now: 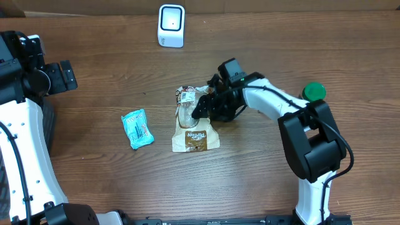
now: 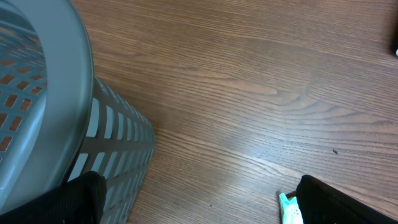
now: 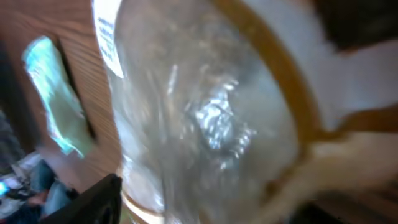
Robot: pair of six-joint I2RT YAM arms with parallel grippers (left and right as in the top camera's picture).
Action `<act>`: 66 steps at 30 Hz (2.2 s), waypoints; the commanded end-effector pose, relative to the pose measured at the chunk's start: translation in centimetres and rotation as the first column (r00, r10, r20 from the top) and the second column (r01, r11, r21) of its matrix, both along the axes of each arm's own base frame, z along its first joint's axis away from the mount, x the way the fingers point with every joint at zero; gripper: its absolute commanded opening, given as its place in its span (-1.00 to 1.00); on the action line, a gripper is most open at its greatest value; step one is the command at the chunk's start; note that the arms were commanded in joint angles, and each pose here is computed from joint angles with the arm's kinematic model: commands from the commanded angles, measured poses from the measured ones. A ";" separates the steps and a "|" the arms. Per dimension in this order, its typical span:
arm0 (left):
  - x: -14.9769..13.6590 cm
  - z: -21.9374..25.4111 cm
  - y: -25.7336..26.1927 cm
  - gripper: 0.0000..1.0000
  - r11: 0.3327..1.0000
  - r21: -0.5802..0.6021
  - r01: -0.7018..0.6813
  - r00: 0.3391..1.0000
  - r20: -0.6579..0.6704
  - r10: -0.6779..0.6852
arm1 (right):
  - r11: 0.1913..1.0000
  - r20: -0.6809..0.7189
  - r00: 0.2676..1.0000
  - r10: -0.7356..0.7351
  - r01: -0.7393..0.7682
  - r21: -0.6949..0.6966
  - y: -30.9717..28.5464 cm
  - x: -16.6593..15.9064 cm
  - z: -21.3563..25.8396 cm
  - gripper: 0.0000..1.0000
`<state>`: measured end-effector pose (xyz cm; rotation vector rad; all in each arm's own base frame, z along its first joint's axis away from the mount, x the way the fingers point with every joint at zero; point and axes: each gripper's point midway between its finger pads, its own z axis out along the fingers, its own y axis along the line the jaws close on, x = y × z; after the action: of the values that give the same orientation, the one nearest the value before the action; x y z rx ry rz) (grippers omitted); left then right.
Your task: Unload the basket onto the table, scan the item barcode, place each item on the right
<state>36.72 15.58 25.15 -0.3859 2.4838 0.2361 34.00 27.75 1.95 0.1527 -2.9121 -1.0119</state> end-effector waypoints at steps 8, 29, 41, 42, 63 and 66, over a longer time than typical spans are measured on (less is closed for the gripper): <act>0.0 -0.1 0.0 0.99 1.000 0.014 0.022 1.000 -0.010 -0.022 | 0.970 -0.102 0.967 -0.234 0.226 -0.084 0.4 -0.9 -3.2 -0.47; 0.0 -0.1 0.0 0.99 1.000 0.015 0.022 1.000 -0.010 -0.022 | 0.968 0.475 0.878 0.062 -0.168 0.184 1.0 -0.1 17.3 -0.92; 0.0 -0.1 0.0 0.99 1.000 0.015 0.022 1.000 -0.010 -0.022 | 0.981 0.559 0.829 0.024 -0.127 0.146 -1.5 -2.4 23.0 -0.93; 0.0 -0.1 0.0 0.99 1.000 0.014 0.022 1.000 -0.010 -0.022 | 0.986 0.554 0.833 0.013 -0.102 0.130 -1.8 -2.2 23.0 -0.93; 0.0 -0.1 0.0 0.99 1.000 0.015 0.022 1.000 -0.010 -0.022 | 0.664 0.820 0.364 0.441 0.483 -0.571 -3.3 19.9 26.7 -0.92; 0.0 -0.1 0.0 0.99 1.000 0.014 0.022 1.000 -0.010 -0.022 | 0.586 0.762 0.256 0.595 0.510 -0.630 -1.9 23.1 25.9 -0.92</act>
<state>36.69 15.56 25.12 -0.3861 2.4853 0.2357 55.29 27.71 26.78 1.0112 -4.0753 0.5067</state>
